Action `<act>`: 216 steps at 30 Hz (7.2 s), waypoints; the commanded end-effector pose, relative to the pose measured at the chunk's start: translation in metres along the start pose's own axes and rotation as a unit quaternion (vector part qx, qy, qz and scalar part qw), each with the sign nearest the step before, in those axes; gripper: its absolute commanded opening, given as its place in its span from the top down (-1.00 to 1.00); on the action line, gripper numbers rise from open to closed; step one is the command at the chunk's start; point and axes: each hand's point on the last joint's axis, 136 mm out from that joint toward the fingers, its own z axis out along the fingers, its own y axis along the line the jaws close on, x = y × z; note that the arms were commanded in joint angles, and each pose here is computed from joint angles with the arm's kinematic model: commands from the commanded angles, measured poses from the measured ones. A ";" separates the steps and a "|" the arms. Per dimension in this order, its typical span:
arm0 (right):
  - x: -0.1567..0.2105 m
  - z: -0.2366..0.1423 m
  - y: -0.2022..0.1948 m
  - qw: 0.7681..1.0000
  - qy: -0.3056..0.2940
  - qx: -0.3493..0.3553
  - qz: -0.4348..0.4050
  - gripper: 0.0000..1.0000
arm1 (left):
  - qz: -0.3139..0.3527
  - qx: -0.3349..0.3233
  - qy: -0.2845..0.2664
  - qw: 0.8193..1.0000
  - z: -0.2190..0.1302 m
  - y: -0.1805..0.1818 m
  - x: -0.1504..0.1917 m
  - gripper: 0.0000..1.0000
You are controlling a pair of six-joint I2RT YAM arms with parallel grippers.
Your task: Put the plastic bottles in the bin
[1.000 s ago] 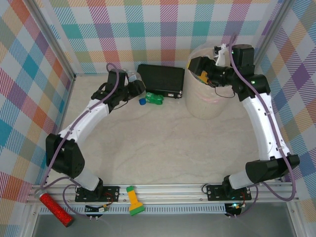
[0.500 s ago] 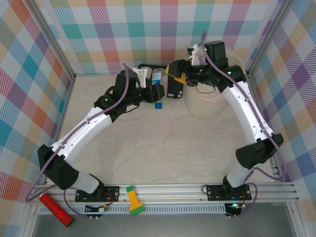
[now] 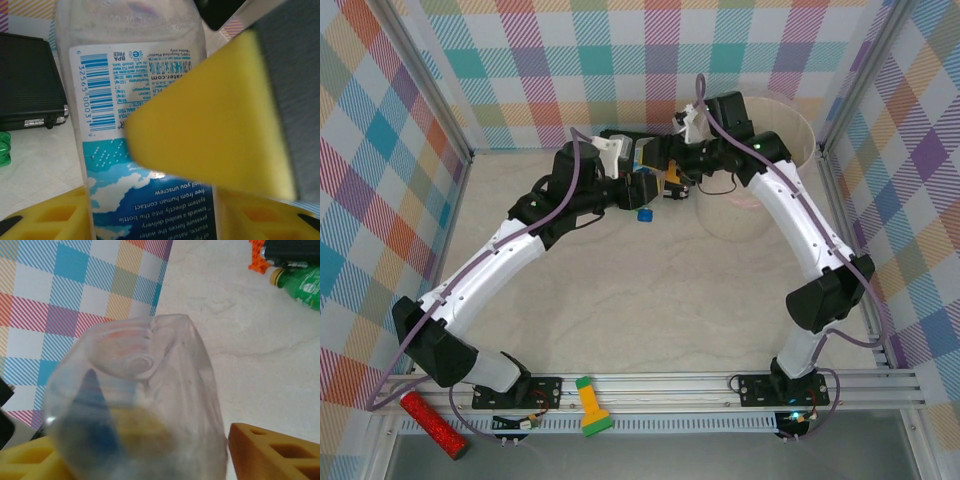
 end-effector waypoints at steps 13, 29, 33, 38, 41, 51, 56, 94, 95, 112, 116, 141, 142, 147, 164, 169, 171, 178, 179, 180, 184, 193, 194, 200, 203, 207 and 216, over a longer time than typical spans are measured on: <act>-0.020 -0.031 0.020 0.998 -0.055 -0.004 -0.018 -0.13 | 0.016 0.009 -0.030 0.999 -0.020 -0.016 -0.016 -0.45; -0.077 -0.151 -0.048 0.982 -0.170 0.071 0.035 -0.15 | 0.026 -0.040 -0.067 0.997 -0.053 -0.006 -0.025 -0.99; -0.093 -0.178 -0.073 0.975 -0.197 0.088 0.054 -0.16 | 0.025 -0.043 -0.064 0.997 -0.053 -0.003 -0.024 -0.99; -0.109 -0.201 -0.102 0.967 -0.214 0.120 0.072 -0.18 | 0.025 -0.048 -0.065 0.996 -0.055 0.000 -0.023 -0.99; -0.117 -0.207 -0.127 0.961 -0.216 0.150 0.087 -0.19 | 0.026 -0.052 -0.065 0.996 -0.057 0.001 -0.022 -0.99; -0.135 -0.188 -0.181 0.955 -0.201 0.180 0.122 -0.20 | 0.021 -0.070 -0.069 0.995 -0.063 0.009 -0.020 -0.99; -0.144 -0.179 -0.188 0.956 -0.200 0.164 0.137 -0.22 | 0.018 -0.074 -0.070 0.995 -0.064 0.011 -0.020 -0.99; -0.147 -0.135 -0.177 0.966 -0.179 0.176 0.063 -0.98 | -0.008 -0.091 -0.066 0.994 -0.065 0.022 -0.010 -0.99; -0.146 -0.134 -0.178 0.966 -0.176 0.177 0.063 -0.98 | -0.009 -0.092 -0.065 0.994 -0.066 0.022 -0.010 -0.99; -0.122 -0.173 -0.090 0.962 -0.212 0.171 -0.013 -0.98 | -0.070 -0.192 -0.006 0.979 -0.042 0.083 0.026 -0.99; -0.096 -0.171 -0.061 0.960 -0.210 0.179 -0.039 -0.98 | -0.132 -0.218 0.019 0.967 -0.029 0.111 0.043 -0.99; 0.025 -0.147 -0.019 0.970 -0.169 0.131 -0.114 -0.98 | -0.360 -0.341 0.012 0.868 0.089 0.215 0.116 -0.86; 0.027 -0.147 -0.020 0.970 -0.169 0.131 -0.119 -0.98 | -0.359 -0.342 0.000 0.868 0.094 0.217 0.112 -0.87; 0.036 -0.152 -0.020 0.966 -0.173 0.132 -0.136 -0.98 | -0.383 -0.337 -0.033 0.859 0.123 0.231 0.105 -0.87; 0.031 -0.148 -0.022 0.966 -0.173 0.133 -0.140 -0.98 | -0.411 -0.339 -0.087 0.842 0.172 0.272 0.096 -0.90; 0.032 -0.144 -0.027 0.966 -0.164 0.140 -0.140 -0.98 | -0.405 -0.328 -0.115 0.846 0.168 0.272 0.085 -0.91; 0.033 -0.144 -0.028 0.967 -0.162 0.139 -0.140 -0.98 | -0.409 -0.337 -0.121 0.840 0.165 0.278 0.085 -0.91; 0.033 -0.144 -0.028 0.967 -0.163 0.139 -0.139 -0.98 | -0.448 -0.365 -0.101 0.810 0.166 0.302 0.114 -0.84; 0.033 -0.144 -0.028 0.967 -0.163 0.138 -0.139 -0.98 | -0.447 -0.369 -0.098 0.809 0.165 0.302 0.116 -0.84; 0.033 -0.144 -0.027 0.967 -0.164 0.139 -0.139 -0.98 | -0.448 -0.372 -0.093 0.808 0.164 0.303 0.120 -0.84; 0.033 -0.144 -0.028 0.967 -0.165 0.139 -0.139 -0.98 | -0.449 -0.387 -0.063 0.803 0.160 0.303 0.132 -0.76; 0.034 -0.143 -0.027 0.968 -0.164 0.133 -0.138 -0.98 | -0.422 -0.454 0.016 0.785 0.135 0.299 0.157 -0.59; 0.034 -0.143 -0.028 0.968 -0.164 0.133 -0.138 -0.98 | -0.421 -0.449 0.016 0.788 0.138 0.298 0.157 -0.60; 0.036 -0.144 -0.027 0.968 -0.164 0.133 -0.137 -0.98 | -0.420 -0.434 0.045 0.796 0.155 0.303 0.173 -0.55; 0.036 -0.145 -0.026 0.968 -0.165 0.133 -0.138 -0.97 | -0.416 -0.433 0.047 0.798 0.156 0.304 0.176 -0.39; 0.036 -0.145 -0.026 0.967 -0.166 0.134 -0.139 -0.98 | -0.407 -0.428 0.042 0.806 0.150 0.299 0.168 -0.27; 0.030 -0.143 -0.028 0.967 -0.172 0.133 -0.130 -0.98 | -0.348 -0.391 0.042 0.851 0.127 0.261 0.138 -0.25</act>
